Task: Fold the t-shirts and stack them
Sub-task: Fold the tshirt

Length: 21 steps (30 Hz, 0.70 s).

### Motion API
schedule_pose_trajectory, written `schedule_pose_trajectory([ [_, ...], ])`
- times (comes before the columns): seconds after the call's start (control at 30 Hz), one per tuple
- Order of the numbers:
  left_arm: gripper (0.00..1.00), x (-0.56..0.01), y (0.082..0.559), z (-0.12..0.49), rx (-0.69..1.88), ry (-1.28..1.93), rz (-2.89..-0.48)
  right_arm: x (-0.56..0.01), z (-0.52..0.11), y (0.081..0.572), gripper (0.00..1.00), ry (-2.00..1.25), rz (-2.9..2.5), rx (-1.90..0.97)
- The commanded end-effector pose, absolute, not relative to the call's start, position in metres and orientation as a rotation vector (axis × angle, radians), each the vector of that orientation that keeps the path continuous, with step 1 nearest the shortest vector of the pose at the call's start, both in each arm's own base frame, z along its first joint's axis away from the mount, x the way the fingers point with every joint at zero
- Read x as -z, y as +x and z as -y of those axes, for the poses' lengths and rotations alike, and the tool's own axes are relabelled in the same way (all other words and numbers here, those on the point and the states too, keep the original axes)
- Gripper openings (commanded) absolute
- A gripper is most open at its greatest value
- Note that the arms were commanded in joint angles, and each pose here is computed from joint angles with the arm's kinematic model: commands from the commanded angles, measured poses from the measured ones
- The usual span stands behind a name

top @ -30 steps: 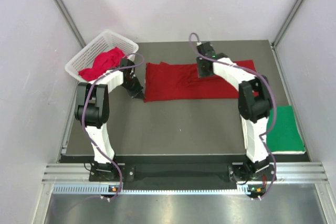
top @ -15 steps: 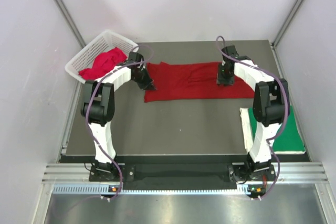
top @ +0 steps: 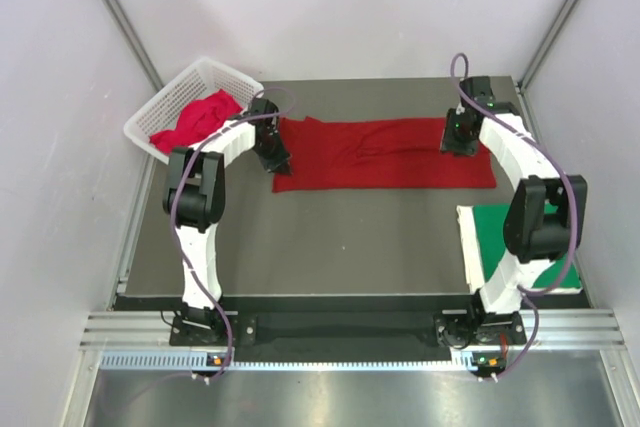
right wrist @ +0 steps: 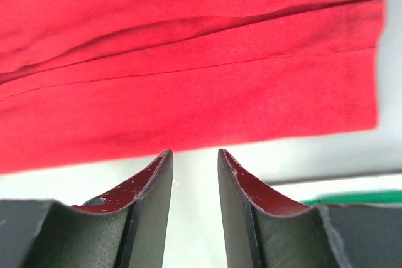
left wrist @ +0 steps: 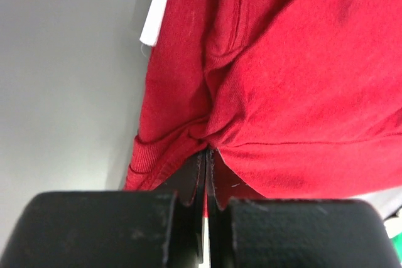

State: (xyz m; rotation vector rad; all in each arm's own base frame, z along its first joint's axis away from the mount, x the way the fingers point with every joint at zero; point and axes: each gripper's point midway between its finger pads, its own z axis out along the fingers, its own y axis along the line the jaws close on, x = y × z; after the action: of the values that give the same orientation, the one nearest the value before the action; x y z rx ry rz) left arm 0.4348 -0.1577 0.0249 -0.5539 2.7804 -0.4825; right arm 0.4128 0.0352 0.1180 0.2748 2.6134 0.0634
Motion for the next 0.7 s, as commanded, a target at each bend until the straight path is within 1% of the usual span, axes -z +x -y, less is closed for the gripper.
schedule_pose_trajectory([
  [0.0,0.00,-0.002,0.460,0.117,0.222,-0.569,-2.758,-0.185,-0.040,0.410,0.36,0.292,-2.467,-0.122],
  [0.07,0.00,0.007,0.470,0.115,0.201,-0.575,-2.760,-0.204,-0.037,0.402,0.36,0.311,-2.430,-0.114],
  [0.1,0.00,-0.007,0.486,0.119,0.218,-0.582,-2.730,-0.210,-0.036,0.399,0.36,0.332,-2.414,-0.110],
  [0.17,0.00,-0.012,0.502,0.124,0.250,-0.577,-2.703,-0.227,-0.030,0.390,0.36,0.361,-2.376,-0.091],
  [0.2,0.00,-0.033,0.522,0.131,0.302,-0.573,-2.642,-0.232,-0.029,0.386,0.36,0.374,-2.367,-0.092],
  [0.33,0.00,-0.084,0.551,0.153,0.474,-0.538,-2.522,-0.260,-0.026,0.372,0.37,0.400,-2.297,-0.104],
  [0.47,0.06,-0.127,0.546,0.172,0.527,-0.464,-2.455,-0.274,-0.029,0.364,0.37,0.414,-2.272,-0.134],
  [0.53,0.14,-0.121,0.528,0.185,0.529,-0.447,-2.493,-0.275,-0.030,0.361,0.38,0.419,-2.271,-0.145],
  [0.57,0.19,-0.131,0.522,0.193,0.566,-0.469,-2.479,-0.274,-0.031,0.359,0.38,0.417,-2.274,-0.152],
  [0.6,0.19,-0.118,0.506,0.202,0.590,-0.485,-2.528,-0.274,-0.031,0.357,0.38,0.417,-2.275,-0.151],
  [0.63,0.18,-0.117,0.497,0.207,0.622,-0.512,-2.541,-0.271,-0.031,0.354,0.38,0.418,-2.280,-0.153],
  [0.67,0.16,-0.130,0.494,0.213,0.681,-0.581,-2.507,-0.269,-0.031,0.352,0.38,0.419,-2.284,-0.151],
])
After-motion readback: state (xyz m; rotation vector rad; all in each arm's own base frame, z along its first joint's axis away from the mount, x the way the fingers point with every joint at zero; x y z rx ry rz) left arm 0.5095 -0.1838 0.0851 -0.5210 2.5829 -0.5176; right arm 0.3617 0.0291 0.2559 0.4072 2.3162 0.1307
